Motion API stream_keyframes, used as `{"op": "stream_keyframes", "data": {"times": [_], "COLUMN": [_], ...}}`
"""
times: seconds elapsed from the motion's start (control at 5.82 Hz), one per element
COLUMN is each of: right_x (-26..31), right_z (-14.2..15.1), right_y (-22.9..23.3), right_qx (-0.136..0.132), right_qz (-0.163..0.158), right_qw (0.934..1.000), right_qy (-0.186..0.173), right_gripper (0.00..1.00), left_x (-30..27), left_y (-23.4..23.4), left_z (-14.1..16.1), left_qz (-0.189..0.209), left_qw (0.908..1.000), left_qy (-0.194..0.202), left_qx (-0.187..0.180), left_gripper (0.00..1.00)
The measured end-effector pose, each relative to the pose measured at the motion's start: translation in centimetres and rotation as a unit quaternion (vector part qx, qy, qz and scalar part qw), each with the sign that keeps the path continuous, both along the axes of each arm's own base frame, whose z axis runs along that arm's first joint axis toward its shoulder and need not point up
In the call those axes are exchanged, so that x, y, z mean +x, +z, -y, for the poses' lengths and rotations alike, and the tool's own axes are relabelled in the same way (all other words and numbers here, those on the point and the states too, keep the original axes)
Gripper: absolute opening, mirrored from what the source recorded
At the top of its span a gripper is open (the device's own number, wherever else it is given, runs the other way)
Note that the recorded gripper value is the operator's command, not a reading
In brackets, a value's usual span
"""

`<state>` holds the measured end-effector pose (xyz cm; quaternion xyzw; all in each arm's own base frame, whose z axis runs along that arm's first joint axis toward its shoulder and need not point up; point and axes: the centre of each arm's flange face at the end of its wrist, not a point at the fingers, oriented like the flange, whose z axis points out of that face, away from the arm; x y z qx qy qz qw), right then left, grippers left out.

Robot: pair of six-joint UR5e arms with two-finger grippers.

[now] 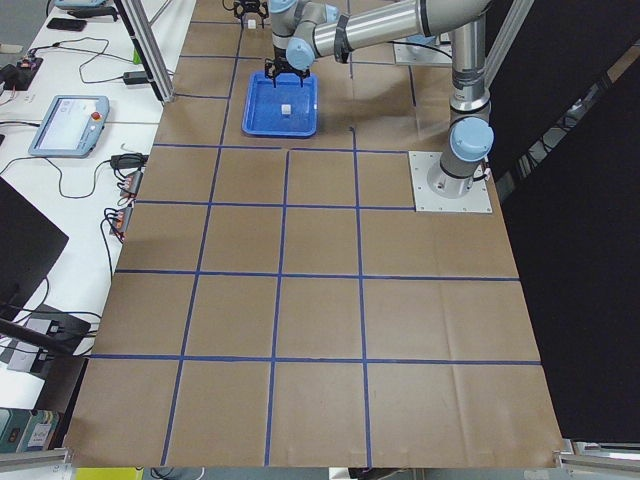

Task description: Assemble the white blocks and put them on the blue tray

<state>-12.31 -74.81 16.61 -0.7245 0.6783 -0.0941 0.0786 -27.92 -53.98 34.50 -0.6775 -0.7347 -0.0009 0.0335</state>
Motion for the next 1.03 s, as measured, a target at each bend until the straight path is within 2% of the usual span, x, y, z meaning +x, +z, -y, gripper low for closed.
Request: {"op": "stream_keyframes", "data": {"times": [0.17, 0.34, 0.52, 0.69, 0.86, 1.03], "right_x": [-0.1, -0.5, -1.0, -1.2, -1.3, -1.3], "right_z": [0.1, 0.4, 0.6, 0.7, 0.6, 0.7], "right_y": [0.4, 1.1, 1.6, 1.8, 1.8, 1.8], "right_qx": [-0.005, -0.013, -0.019, -0.02, -0.019, -0.019], "right_qz": [-0.001, -0.004, -0.006, -0.009, -0.011, -0.013], "right_qw": [1.0, 0.9999, 0.9998, 0.9997, 0.9997, 0.9997], "right_qy": [-0.001, -0.003, -0.007, -0.008, -0.008, -0.008], "right_gripper": [0.79, 0.67, 0.53, 0.44, 0.3, 0.21], "left_x": [1.9, 3.4, 5.1, 7.1, 8.9, 10.5], "left_y": [5.7, 9.5, 11.2, 12.8, 14.8, 16.6], "left_z": [-2.0, -3.6, -4.2, -4.2, -4.9, -6.1], "left_qz": [0.005, 0.012, 0.028, 0.04, 0.038, 0.033], "left_qw": [0.9997, 0.9985, 0.9945, 0.982, 0.9542, 0.9142], "left_qy": [0.015, 0.045, 0.098, 0.184, 0.296, 0.403], "left_qx": [0.021, 0.03, 0.026, 0.011, -0.008, -0.023], "left_gripper": [0.99, 0.99, 0.99, 0.99, 0.99, 0.99]}}
